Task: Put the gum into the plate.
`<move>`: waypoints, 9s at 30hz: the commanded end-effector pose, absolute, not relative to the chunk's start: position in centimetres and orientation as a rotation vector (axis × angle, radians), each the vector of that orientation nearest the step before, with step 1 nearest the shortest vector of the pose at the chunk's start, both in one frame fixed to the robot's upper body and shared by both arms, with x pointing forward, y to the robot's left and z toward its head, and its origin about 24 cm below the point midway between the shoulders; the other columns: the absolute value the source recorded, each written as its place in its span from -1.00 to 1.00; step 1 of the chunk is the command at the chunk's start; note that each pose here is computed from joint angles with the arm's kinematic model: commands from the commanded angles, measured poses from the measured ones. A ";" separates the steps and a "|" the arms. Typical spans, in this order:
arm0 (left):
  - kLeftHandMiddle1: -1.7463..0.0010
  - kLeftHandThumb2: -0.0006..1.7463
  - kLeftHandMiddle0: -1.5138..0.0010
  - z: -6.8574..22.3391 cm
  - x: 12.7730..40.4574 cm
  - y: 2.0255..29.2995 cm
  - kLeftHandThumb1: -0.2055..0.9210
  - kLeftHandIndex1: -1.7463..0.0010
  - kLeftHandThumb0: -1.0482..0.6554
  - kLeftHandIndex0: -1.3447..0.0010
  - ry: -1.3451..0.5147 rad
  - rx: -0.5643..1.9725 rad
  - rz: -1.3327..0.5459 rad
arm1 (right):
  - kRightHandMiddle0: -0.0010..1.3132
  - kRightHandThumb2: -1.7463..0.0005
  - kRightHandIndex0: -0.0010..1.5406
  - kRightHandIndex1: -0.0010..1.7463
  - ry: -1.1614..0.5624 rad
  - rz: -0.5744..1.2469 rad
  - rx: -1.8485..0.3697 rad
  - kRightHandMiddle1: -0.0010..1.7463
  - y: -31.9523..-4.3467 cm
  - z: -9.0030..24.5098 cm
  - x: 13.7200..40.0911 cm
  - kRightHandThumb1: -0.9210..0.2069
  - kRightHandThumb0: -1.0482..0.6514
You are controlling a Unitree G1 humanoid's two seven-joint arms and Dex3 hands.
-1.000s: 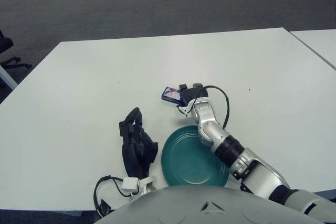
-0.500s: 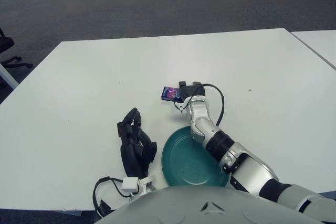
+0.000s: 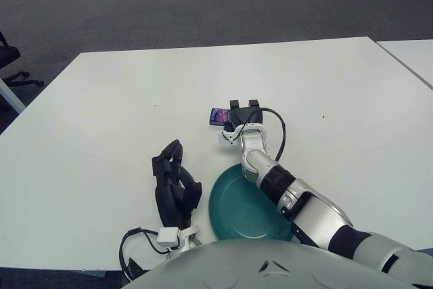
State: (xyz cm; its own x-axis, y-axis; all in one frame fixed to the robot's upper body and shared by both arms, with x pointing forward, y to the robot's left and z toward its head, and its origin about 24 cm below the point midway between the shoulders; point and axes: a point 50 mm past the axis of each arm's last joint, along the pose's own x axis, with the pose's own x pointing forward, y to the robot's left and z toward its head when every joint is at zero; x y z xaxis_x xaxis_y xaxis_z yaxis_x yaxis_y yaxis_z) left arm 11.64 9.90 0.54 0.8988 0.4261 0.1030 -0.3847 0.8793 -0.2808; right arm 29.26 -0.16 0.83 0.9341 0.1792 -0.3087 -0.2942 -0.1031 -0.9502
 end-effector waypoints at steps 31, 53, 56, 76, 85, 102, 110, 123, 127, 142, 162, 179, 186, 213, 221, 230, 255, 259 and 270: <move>0.34 -0.10 0.55 2.8 13.4 5.8 1.00 -0.53 -0.74 0.57 -0.212 -0.439 0.505 | -0.41 -0.06 -0.53 1.00 -0.100 0.446 -1.637 1.00 -4.7 3.7 28.9 -0.47 -0.24; 0.24 -0.04 0.67 2.7 13.0 6.7 1.00 -0.45 -0.76 0.64 -0.195 -0.399 0.541 | -0.59 0.23 -0.54 1.00 -0.448 0.321 -1.503 1.00 -8.9 16.7 20.0 -0.81 -0.20; 0.24 -0.06 0.68 2.6 13.0 7.0 1.00 -0.44 -0.76 0.63 -0.190 -0.398 0.543 | -0.60 0.25 -0.56 1.00 -0.461 0.360 -1.493 1.00 -9.2 17.2 18.8 -0.83 -0.20; 0.20 -0.03 0.71 2.7 12.9 7.6 1.00 -0.37 -0.77 0.48 -0.188 -0.402 0.581 | -0.57 0.20 -0.47 1.00 -0.586 0.679 -1.439 1.00 -10.0 17.8 14.2 -0.77 -0.20; 0.19 -0.09 0.66 2.7 12.9 7.6 1.00 -0.35 -0.75 0.45 -0.184 -0.381 0.587 | -0.49 0.06 -0.50 1.00 -0.619 0.686 -1.390 1.00 -10.2 17.9 13.6 -0.61 -0.22; 0.19 -0.12 0.62 2.1 13.2 7.7 1.00 -0.34 -0.76 0.44 -0.170 -0.334 0.572 | -0.47 0.03 -0.38 1.00 -0.539 0.776 -1.372 1.00 -10.8 17.0 12.7 -0.58 -0.22; 0.13 -0.14 0.63 1.9 13.3 7.6 1.00 -0.38 -0.77 0.43 -0.153 -0.335 0.567 | -0.50 0.08 -0.41 1.00 -0.502 0.786 -1.392 1.00 -10.8 16.9 12.9 -0.63 -0.22; 0.13 -0.10 0.70 1.8 13.3 7.3 1.00 -0.39 -0.81 0.49 -0.151 -0.342 0.540 | -0.64 0.34 -0.73 0.94 -0.460 0.707 -1.465 1.00 -10.8 16.4 15.8 -0.92 -0.19; 0.12 -0.10 0.73 1.9 13.3 7.1 1.00 -0.42 -0.79 0.54 -0.166 -0.343 0.530 | -0.69 0.39 -0.74 0.62 -0.419 0.718 -1.494 1.00 -10.6 15.4 17.6 -0.98 -0.19; 0.05 -0.05 0.80 2.4 12.9 6.3 1.00 -0.42 -0.75 0.68 -0.181 -0.337 0.498 | -0.99 0.21 -0.66 -0.44 -0.388 0.708 -1.575 -0.22 -9.5 12.7 18.9 -1.00 -0.62; -0.04 -0.04 0.84 2.9 12.9 5.6 1.00 -0.32 -0.73 0.74 -0.180 -0.318 0.472 | -1.00 0.20 -0.82 0.32 -0.360 0.762 -1.616 -0.08 -7.4 10.9 19.9 -1.00 -0.67; 0.30 -0.01 0.74 2.4 12.7 5.5 1.00 -0.21 -0.79 0.81 -0.146 -0.337 0.502 | -1.00 0.36 -1.00 0.99 -0.351 0.785 -1.590 0.16 -6.6 10.2 19.5 -1.00 -0.64; 0.40 0.00 0.71 2.4 12.6 5.6 1.00 -0.19 -0.78 0.83 -0.150 -0.417 0.476 | -1.00 0.38 -1.00 0.97 -0.345 0.780 -1.579 0.30 -6.3 9.6 19.9 -1.00 -0.65; 0.38 -0.03 0.71 3.6 11.7 5.7 1.00 -0.35 -0.73 0.57 -0.258 -0.392 0.471 | -1.00 0.43 -0.91 0.56 -0.318 0.790 -1.634 0.17 -5.5 7.5 22.3 -1.00 -0.74; 0.44 -0.07 0.73 3.9 11.4 5.2 1.00 -0.31 -0.74 0.62 -0.318 -0.362 0.402 | -1.00 0.44 -0.94 0.58 -0.309 0.806 -1.663 0.07 -5.1 7.1 23.0 -1.00 -0.75; 0.54 -0.07 0.69 3.8 11.4 5.0 1.00 -0.23 -0.76 0.71 -0.351 -0.329 0.374 | -1.00 0.44 -1.00 0.77 -0.311 0.815 -1.666 0.08 -5.0 6.9 23.3 -1.00 -0.76; 0.74 -0.04 0.63 3.5 11.4 4.4 1.00 -0.09 -0.78 0.90 -0.339 -0.340 0.396 | -1.00 0.42 -1.00 0.87 -0.306 0.833 -1.686 0.09 -5.0 6.6 23.8 -1.00 -0.76; 0.75 -0.03 0.61 3.4 11.4 4.4 1.00 -0.09 -0.78 0.88 -0.330 -0.353 0.404 | -1.00 0.41 -1.00 0.89 -0.303 0.838 -1.689 0.12 -4.9 6.6 23.9 -1.00 -0.76; 0.79 -0.02 0.62 3.3 11.3 4.3 1.00 -0.06 -0.77 0.96 -0.308 -0.356 0.423 | -1.00 0.47 -1.00 0.88 -0.266 0.854 -1.657 0.22 -4.7 6.1 23.7 -1.00 -0.76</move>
